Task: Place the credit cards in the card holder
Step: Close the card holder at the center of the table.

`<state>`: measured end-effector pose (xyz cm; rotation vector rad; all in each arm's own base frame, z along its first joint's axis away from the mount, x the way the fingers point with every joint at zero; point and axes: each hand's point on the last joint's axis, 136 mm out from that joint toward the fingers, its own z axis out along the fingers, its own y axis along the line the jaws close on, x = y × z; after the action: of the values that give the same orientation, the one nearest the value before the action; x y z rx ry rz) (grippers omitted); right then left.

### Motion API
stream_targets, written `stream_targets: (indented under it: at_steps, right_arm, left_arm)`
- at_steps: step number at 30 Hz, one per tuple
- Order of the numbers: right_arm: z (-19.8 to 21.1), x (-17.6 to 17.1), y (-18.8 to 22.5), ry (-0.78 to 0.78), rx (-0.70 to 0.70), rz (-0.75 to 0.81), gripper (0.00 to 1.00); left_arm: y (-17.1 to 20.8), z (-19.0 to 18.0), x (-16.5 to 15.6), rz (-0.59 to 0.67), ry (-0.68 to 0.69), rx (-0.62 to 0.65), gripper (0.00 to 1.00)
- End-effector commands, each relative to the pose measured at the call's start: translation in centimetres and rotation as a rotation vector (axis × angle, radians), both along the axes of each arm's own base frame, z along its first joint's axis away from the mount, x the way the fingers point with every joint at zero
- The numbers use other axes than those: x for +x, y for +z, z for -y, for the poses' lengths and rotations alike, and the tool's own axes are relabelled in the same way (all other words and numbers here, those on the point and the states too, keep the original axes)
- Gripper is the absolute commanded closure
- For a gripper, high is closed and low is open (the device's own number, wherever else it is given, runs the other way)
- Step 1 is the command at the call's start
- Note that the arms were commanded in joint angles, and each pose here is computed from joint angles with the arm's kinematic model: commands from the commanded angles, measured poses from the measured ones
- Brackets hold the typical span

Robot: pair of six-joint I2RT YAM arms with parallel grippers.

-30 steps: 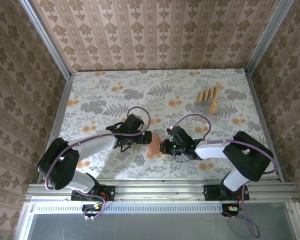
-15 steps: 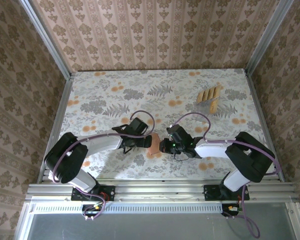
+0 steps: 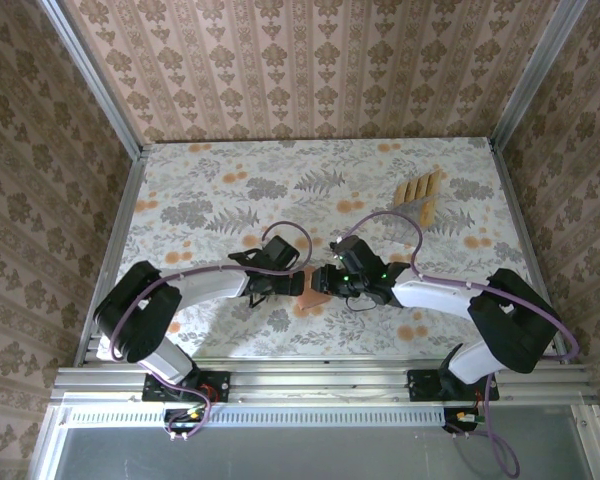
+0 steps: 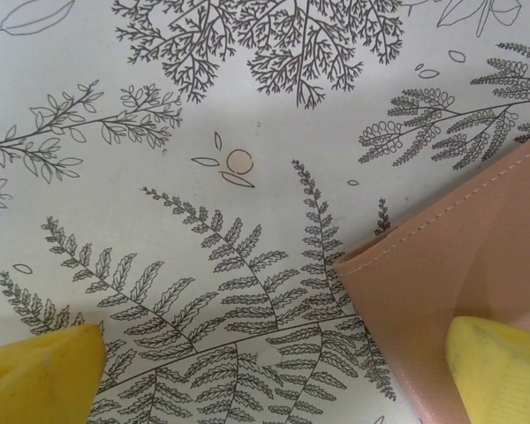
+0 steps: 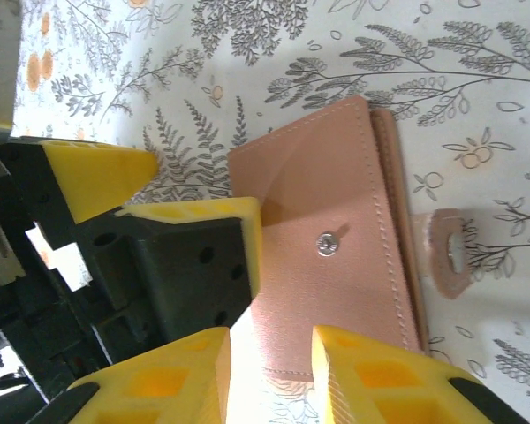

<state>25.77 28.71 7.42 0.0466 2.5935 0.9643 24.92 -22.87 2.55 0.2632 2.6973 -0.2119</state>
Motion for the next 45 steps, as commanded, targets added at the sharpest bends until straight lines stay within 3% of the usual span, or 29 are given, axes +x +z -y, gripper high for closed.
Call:
stream_targets:
  at_steps: [1, 21, 33, 45]
  right_arm:
    - [0.0, -0.4, -1.0, 0.032, -0.005, -0.038, 0.7]
    - [1.2, -0.7, -8.5, -0.007, -0.078, -0.172, 0.81]
    - [2.4, -0.9, -10.0, -0.025, -0.133, -0.188, 0.81]
    - [2.5, -0.8, -10.3, -0.024, -0.142, -0.194, 0.82]
  left_arm:
    - [-0.8, -0.9, -0.5, -0.035, 0.025, 0.064, 0.0]
    - [-0.4, 0.0, 0.7, -0.019, 0.014, 0.025, 0.0]
    - [2.4, 0.4, 3.2, 0.054, -0.009, -0.053, 0.0]
    - [2.1, 0.8, 4.1, 0.069, -0.016, -0.092, 0.0]
